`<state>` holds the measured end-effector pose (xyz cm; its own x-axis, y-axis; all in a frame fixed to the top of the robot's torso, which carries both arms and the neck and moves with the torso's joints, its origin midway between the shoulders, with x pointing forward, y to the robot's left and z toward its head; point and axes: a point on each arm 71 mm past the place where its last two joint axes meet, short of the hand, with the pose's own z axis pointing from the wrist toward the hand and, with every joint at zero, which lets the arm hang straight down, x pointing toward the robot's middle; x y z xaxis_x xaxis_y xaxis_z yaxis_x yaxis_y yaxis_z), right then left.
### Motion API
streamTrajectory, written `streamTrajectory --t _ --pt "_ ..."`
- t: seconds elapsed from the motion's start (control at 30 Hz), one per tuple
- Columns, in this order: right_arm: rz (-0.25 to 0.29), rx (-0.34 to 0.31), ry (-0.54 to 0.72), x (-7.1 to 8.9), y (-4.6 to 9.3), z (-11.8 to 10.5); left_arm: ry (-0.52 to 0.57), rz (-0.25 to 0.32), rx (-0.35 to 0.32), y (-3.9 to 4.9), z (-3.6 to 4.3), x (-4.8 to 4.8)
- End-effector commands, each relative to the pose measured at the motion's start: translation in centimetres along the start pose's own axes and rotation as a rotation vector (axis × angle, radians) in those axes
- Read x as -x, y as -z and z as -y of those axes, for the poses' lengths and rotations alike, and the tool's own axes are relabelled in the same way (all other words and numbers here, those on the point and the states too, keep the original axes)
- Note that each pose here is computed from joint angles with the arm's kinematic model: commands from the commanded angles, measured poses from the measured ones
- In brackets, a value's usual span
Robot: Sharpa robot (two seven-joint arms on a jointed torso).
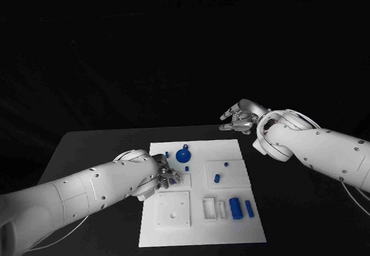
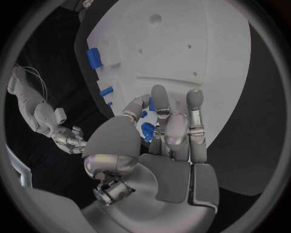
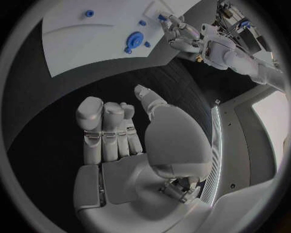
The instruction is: Assemble the parts on the task board
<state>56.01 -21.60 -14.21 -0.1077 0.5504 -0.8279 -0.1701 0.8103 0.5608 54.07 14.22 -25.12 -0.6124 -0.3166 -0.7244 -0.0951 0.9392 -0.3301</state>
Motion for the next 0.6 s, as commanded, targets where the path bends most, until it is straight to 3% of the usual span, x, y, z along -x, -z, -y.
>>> streamTrajectory --t 0.03,0.27,0.6 --pt "-0.016 0.002 0.005 -0.2 0.0 0.0 -0.029 -0.086 0.003 -0.15 0.24 -1.59" --pt "-0.017 -0.001 0.006 -0.2 0.0 0.1 -0.022 -0.102 0.004 0.07 0.19 -1.20" --pt "-0.023 -0.003 0.005 -0.5 -0.1 0.1 -0.023 -0.134 -0.009 0.61 0.82 -0.23"
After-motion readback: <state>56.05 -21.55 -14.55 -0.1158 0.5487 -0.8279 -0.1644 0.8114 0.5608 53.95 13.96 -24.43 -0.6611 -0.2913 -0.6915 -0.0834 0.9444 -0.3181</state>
